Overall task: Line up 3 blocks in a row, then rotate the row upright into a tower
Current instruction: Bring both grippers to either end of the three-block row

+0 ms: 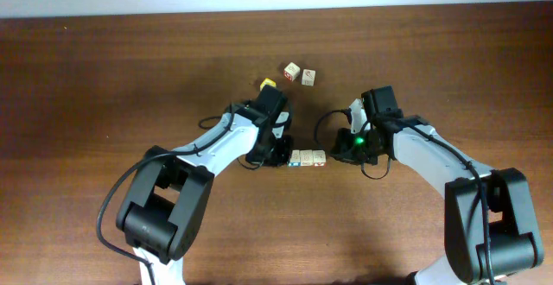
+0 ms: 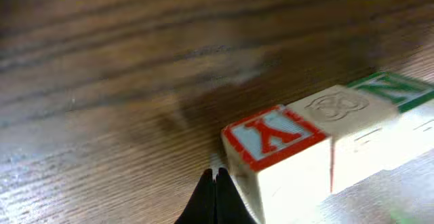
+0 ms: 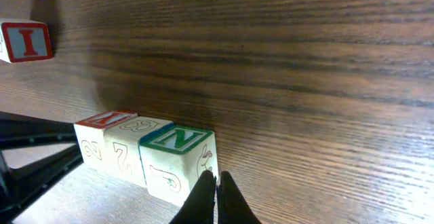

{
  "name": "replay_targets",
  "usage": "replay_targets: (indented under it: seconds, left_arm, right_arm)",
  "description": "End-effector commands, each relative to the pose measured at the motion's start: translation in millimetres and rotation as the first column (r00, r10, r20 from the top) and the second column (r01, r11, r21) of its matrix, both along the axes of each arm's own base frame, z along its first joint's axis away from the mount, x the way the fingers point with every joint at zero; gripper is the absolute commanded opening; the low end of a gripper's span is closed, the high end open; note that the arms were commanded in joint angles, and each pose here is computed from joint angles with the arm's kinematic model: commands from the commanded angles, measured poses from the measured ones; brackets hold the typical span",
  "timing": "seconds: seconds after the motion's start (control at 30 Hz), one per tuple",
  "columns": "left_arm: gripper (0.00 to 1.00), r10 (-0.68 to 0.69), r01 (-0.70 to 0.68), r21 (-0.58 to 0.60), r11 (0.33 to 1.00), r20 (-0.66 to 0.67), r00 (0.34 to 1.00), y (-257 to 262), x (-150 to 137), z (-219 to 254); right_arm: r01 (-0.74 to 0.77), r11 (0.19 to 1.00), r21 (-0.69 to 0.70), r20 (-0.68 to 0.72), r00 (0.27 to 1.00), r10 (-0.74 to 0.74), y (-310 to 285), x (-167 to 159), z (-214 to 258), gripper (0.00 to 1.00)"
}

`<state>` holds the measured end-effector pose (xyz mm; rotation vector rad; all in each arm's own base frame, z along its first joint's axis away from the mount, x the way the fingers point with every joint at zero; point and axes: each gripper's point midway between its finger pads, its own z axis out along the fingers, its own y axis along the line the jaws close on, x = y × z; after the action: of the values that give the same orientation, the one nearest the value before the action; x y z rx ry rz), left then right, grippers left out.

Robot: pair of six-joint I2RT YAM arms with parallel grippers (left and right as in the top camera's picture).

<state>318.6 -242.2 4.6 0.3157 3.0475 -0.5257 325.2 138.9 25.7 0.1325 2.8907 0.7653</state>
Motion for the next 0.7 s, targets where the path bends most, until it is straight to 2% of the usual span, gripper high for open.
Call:
replay_targets:
  seconds: [0.0,0.67]
  left_arm:
    - [0.00,-0.054,0.055,-0.038,0.998,0.031,0.998,-11.5,7.0,9.6]
    - [0.00,-0.081,0.083,-0.062,0.995,0.027,0.996,-12.3,5.6,12.7]
  right_arm:
    - [0.004,1.000,0.000,-0.046,0.999,-0.004,1.2,-8.2,-8.7,0.05]
    - [-0.024,0.999,0.044,-0.040,0.999,0.026,16.5,-9.4,-5.3,0.04]
